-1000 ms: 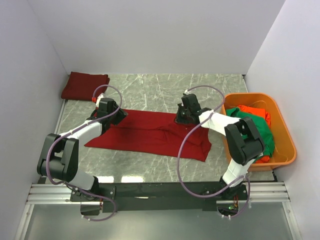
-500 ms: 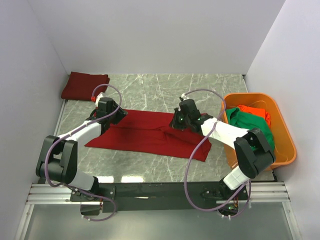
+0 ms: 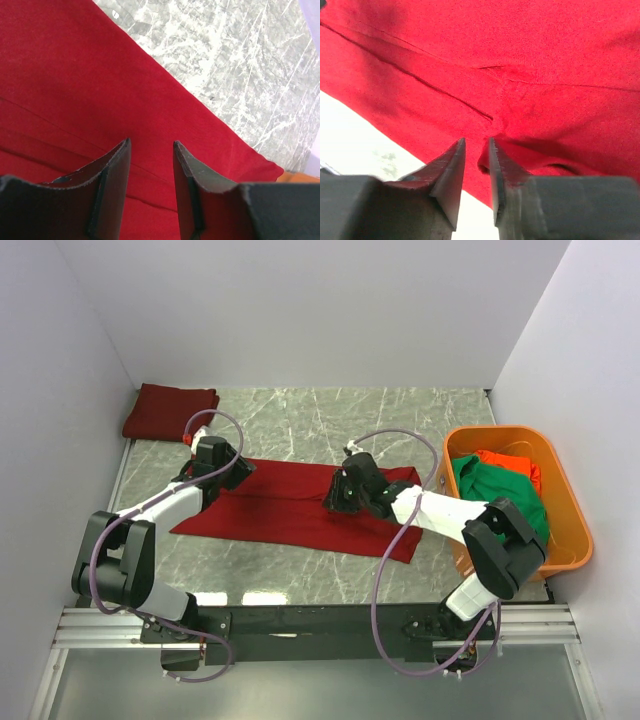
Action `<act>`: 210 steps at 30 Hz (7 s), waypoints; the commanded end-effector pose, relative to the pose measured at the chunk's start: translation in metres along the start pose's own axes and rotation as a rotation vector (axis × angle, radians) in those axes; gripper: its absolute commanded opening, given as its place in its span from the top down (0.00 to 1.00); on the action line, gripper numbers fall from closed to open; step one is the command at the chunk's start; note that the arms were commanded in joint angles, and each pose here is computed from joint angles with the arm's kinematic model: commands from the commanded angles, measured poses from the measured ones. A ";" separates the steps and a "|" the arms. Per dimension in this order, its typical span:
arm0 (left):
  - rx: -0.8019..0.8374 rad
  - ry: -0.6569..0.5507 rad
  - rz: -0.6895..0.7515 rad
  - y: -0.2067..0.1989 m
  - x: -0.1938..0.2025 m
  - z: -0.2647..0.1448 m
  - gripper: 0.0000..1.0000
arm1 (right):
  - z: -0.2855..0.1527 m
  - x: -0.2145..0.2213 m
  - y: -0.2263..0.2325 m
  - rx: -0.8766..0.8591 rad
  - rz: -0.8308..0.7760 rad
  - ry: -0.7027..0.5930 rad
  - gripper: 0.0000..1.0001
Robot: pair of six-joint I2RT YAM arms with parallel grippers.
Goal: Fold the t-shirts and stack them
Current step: Fold the tshirt
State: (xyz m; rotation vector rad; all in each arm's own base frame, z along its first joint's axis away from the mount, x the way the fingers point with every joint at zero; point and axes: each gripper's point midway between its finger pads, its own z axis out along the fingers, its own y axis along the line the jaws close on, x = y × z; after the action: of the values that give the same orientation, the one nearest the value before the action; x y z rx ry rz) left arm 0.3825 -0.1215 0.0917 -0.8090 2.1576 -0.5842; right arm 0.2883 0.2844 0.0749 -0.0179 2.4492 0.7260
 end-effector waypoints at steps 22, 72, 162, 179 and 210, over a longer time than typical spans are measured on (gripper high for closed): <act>0.080 0.004 0.002 -0.016 0.001 -0.004 0.56 | -0.010 -0.036 -0.081 0.266 0.024 -0.067 0.57; -0.066 -0.020 0.003 0.023 0.006 -0.005 0.58 | -0.041 0.037 -0.055 0.202 0.044 -0.019 0.64; 0.304 0.400 0.194 -0.120 0.224 -0.079 0.74 | 0.132 -0.200 -0.047 0.261 -0.362 0.014 0.30; 0.174 0.205 0.198 -0.056 0.103 -0.059 0.68 | 0.026 -0.170 -0.074 0.385 -0.012 -0.084 0.29; 0.211 0.210 0.177 -0.051 0.089 -0.062 0.68 | 0.114 -0.171 -0.141 0.494 -0.048 0.071 0.33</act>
State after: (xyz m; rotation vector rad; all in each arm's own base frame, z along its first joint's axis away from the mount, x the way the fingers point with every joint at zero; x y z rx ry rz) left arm 0.2981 -0.2048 0.1056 -0.4952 2.3203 -0.7689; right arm 0.5035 0.2008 0.0258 0.1411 2.6089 0.1049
